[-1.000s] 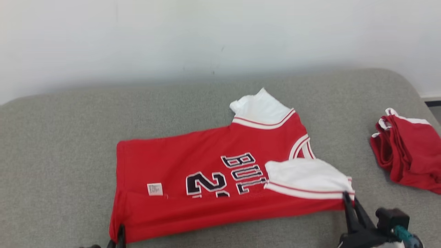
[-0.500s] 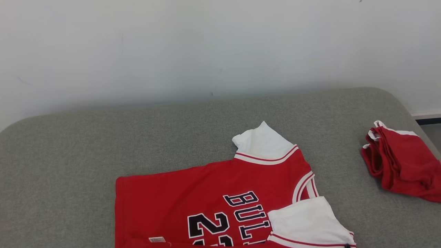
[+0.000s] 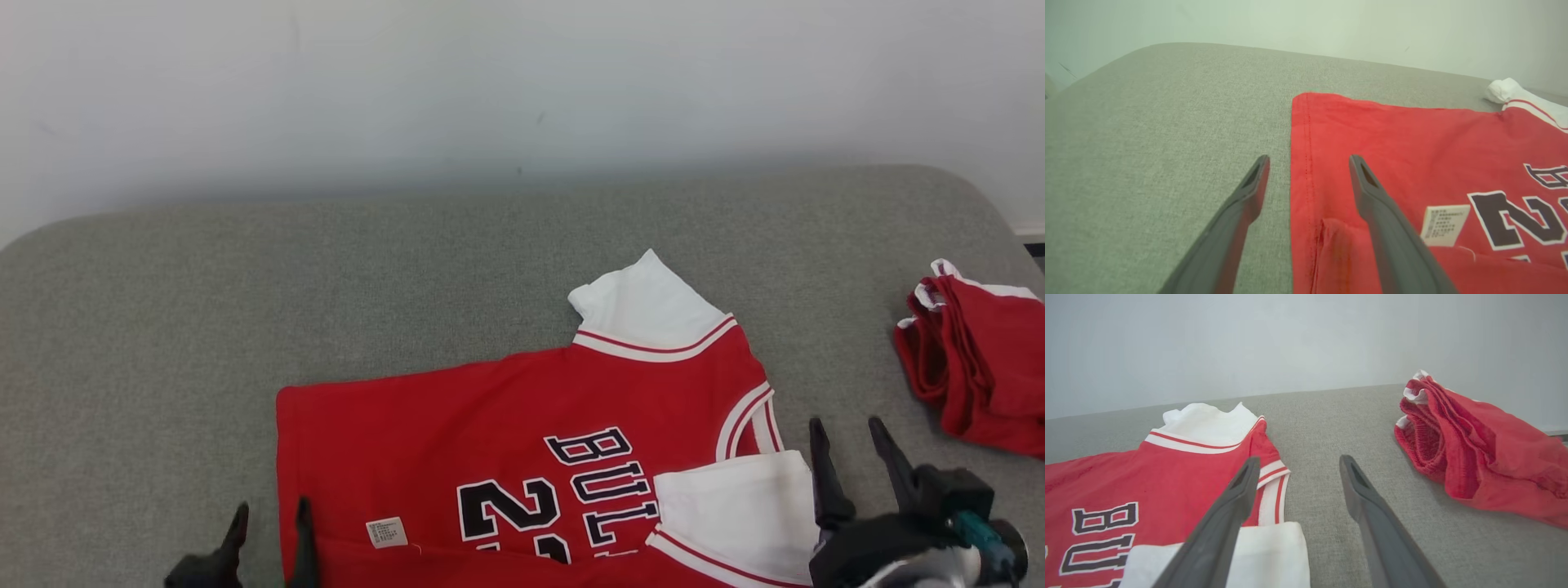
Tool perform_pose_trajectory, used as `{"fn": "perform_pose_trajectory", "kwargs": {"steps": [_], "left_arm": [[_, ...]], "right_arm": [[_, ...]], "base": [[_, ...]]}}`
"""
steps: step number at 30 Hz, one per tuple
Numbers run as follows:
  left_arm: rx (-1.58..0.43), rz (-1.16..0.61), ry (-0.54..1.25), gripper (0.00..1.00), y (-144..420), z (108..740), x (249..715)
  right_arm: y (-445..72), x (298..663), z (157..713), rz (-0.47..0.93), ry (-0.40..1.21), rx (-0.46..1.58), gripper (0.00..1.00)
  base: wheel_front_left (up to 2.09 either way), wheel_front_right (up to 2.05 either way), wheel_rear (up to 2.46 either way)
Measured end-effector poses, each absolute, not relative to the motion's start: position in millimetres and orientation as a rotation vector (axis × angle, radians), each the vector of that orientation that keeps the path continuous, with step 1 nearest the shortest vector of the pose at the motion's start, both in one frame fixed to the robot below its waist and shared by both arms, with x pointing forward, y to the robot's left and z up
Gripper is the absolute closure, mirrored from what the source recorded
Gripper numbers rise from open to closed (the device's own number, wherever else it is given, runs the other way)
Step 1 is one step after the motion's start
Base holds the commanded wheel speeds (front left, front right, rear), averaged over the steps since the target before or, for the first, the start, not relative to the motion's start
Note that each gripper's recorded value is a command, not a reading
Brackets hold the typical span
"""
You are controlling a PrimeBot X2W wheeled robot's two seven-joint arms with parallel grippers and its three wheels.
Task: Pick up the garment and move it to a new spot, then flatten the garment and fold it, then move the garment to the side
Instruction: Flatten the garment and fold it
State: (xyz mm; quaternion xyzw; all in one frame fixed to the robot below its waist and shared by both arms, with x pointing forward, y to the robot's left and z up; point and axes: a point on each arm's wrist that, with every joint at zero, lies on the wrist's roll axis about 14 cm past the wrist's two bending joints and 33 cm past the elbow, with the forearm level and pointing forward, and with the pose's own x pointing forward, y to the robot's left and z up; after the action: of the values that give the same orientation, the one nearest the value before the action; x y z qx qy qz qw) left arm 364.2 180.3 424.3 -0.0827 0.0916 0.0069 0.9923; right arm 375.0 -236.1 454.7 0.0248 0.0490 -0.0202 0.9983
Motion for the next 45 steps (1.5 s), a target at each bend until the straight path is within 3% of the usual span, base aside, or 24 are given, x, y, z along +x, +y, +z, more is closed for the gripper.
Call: {"fn": "perform_pose_trajectory", "kwargs": {"steps": [12,19,32,33,35,36,37,38,39,40,45], "left_arm": [[-0.122,-0.01,0.204,0.0,186.8,423.2,438.0],[-0.094,-0.013,0.258,0.0,192.6,416.3,465.5],[-0.068,-0.044,0.399,0.0,183.6,390.0,478.9],[-0.066,-0.046,0.397,0.05,183.2,390.5,480.2],[-0.063,-0.05,0.401,0.23,182.3,389.3,480.9],[-0.063,-0.048,0.407,0.25,182.3,387.9,481.0],[-0.062,-0.047,0.41,0.37,182.6,387.3,481.5],[-0.057,-0.048,0.411,0.55,183.2,386.3,481.7],[-0.053,-0.05,0.412,0.95,183.3,385.5,481.9],[-0.053,-0.051,0.415,1.0,182.5,385.0,482.6],[-0.05,-0.049,0.405,1.0,183.1,383.8,484.3]], "right_arm": [[-189.1,458.3,476.6,0.118,0.041,-0.001,0.0],[-163.4,467.3,459.0,0.175,0.079,0.031,0.0],[-173.3,464.8,446.8,0.161,0.111,0.023,0.0],[-174.4,464.9,446.6,0.159,0.111,0.022,0.0],[-175.0,465.5,446.2,0.162,0.112,0.015,0.0],[-173.5,467.0,447.5,0.17,0.109,0.008,0.0],[-171.2,469.3,450.5,0.181,0.099,0.0,0.0],[-168.2,472.1,453.3,0.197,0.091,-0.013,0.0],[-164.8,474.7,455.1,0.213,0.086,-0.023,0.0],[-162.2,476.8,455.4,0.228,0.085,-0.035,0.0],[-159.7,496.3,464.4,0.272,0.072,-0.097,0.0]], "base": [[0.0,0.0,0.0],[0.0,0.0,0.0],[0.0,0.0,0.0],[0.0,0.0,0.0],[0.0,0.0,0.0],[0.0,0.0,0.0],[0.0,0.0,0.0],[0.0,0.0,0.0],[0.0,0.0,0.0],[0.0,0.0,0.0],[0.0,0.0,0.0]]}}
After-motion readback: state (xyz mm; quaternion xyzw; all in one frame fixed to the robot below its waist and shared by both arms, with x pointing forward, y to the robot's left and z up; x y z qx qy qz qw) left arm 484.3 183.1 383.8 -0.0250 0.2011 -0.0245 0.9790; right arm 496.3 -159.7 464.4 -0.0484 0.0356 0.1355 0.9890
